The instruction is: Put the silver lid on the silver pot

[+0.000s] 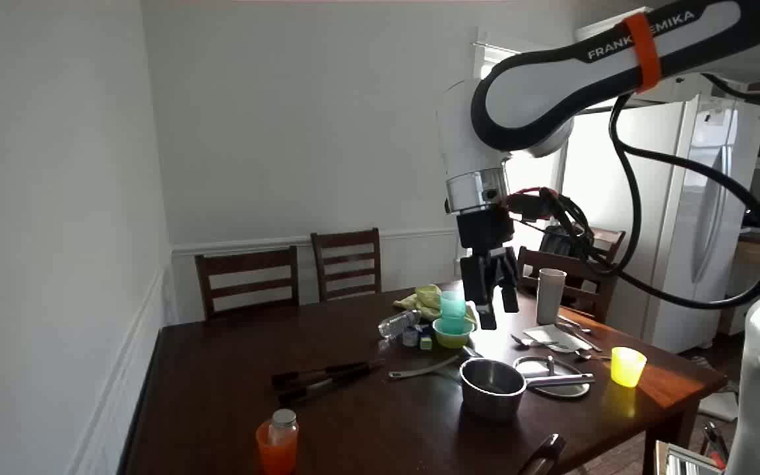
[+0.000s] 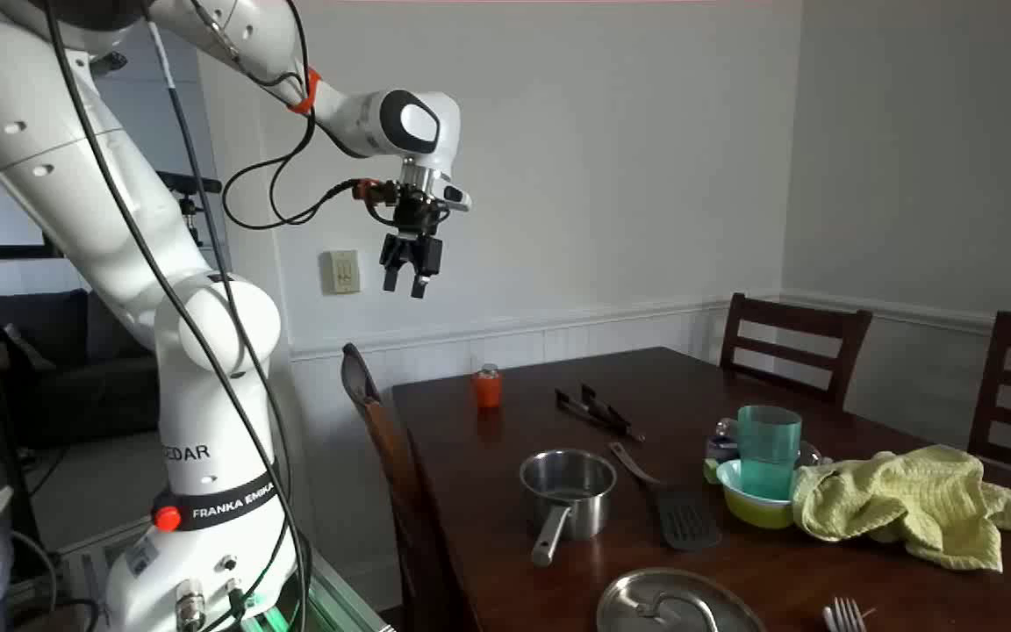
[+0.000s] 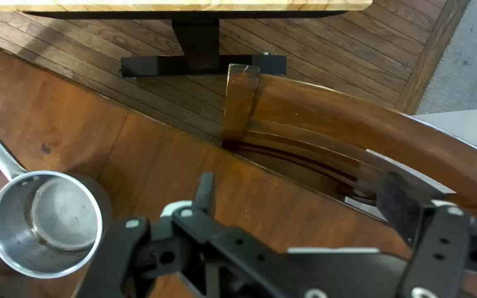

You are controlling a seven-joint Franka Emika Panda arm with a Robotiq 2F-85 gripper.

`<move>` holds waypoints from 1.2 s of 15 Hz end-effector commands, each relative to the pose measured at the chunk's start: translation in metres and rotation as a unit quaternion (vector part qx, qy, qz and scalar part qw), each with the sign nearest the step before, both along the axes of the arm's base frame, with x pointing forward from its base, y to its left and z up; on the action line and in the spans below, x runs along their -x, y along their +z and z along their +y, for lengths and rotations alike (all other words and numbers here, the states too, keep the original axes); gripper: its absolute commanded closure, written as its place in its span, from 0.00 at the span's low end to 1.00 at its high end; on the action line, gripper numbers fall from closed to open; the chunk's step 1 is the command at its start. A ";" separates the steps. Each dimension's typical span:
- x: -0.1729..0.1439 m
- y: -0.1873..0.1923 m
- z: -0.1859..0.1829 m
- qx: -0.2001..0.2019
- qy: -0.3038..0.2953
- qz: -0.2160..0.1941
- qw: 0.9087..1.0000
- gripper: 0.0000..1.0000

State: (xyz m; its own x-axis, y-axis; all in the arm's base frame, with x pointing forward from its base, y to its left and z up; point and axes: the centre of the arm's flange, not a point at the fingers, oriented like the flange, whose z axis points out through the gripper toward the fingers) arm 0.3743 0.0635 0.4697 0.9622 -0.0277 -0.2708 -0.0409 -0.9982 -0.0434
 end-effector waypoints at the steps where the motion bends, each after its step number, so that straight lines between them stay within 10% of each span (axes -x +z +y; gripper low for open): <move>1: 0.000 0.000 0.000 0.000 0.000 0.000 1.000 0.00; 9: -0.009 -0.023 -0.063 0.018 -0.085 0.020 0.996 0.00; 18: 0.038 -0.108 -0.287 0.092 -0.327 0.005 0.940 0.00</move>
